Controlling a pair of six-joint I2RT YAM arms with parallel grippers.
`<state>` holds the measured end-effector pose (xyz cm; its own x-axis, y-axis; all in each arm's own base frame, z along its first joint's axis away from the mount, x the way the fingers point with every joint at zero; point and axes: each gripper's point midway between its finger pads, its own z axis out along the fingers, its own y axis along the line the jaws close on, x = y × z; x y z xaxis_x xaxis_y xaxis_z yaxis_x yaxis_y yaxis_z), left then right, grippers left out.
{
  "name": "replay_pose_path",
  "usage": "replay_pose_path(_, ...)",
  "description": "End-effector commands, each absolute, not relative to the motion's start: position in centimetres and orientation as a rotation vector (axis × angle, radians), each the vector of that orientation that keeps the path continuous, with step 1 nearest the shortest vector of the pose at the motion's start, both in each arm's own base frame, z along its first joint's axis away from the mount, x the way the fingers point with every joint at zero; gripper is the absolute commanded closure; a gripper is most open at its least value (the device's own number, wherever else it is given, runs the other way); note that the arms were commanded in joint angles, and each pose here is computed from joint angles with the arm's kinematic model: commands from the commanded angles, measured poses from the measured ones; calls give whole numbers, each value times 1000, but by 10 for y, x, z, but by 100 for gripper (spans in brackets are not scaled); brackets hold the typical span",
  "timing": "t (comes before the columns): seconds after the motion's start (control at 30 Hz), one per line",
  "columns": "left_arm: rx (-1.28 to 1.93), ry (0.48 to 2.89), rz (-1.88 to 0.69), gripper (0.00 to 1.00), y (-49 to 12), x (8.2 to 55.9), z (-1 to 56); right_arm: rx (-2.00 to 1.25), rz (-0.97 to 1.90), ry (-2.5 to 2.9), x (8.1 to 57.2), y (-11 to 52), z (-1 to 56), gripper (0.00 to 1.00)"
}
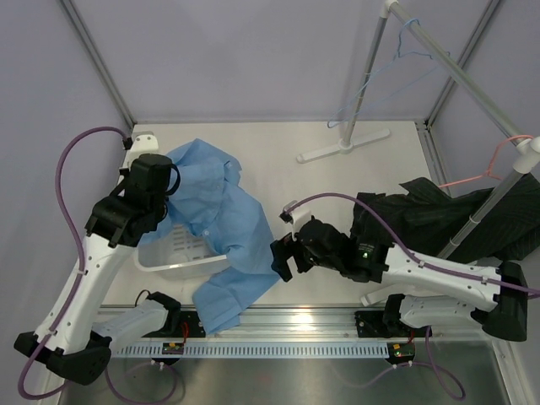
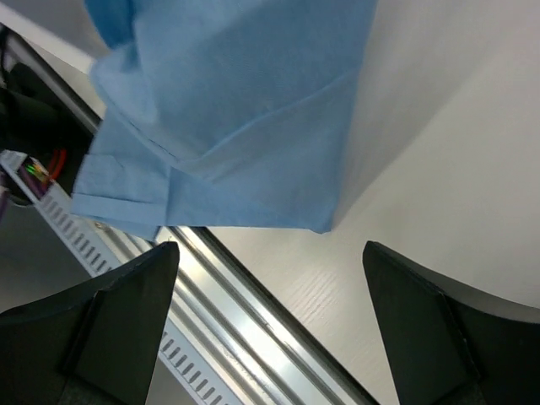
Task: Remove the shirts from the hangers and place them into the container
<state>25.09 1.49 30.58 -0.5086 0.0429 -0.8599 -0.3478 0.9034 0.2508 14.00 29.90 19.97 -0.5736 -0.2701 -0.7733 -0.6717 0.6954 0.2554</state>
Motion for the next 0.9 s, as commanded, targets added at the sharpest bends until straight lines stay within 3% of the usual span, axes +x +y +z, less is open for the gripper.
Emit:
replay_pose_path(0.0,-235,2002,372,100,7,252,334,-717,727,2108,147,315,178,1)
replay_pose_path(0.33,-208,2020,314,100,0,248,336,-659,628,2159,170,341,100,1)
replay_pose_path(0.67,-156,2023,279,100,-5,245,339,-565,492,2128,206,363,74,0)
replay_pose_path(0.73,-151,2021,273,100,-5,244,339,-554,493,2113,210,368,71,5)
replay_pose_path(0.8,-150,2013,264,100,-5,243,341,-545,510,2100,211,371,68,50)
replay_pose_path(0.83,-144,2014,263,100,-6,243,341,-527,529,2081,213,374,71,83)
replay_pose_path(0.87,-143,2014,264,100,-6,243,341,-509,526,2081,214,374,71,100)
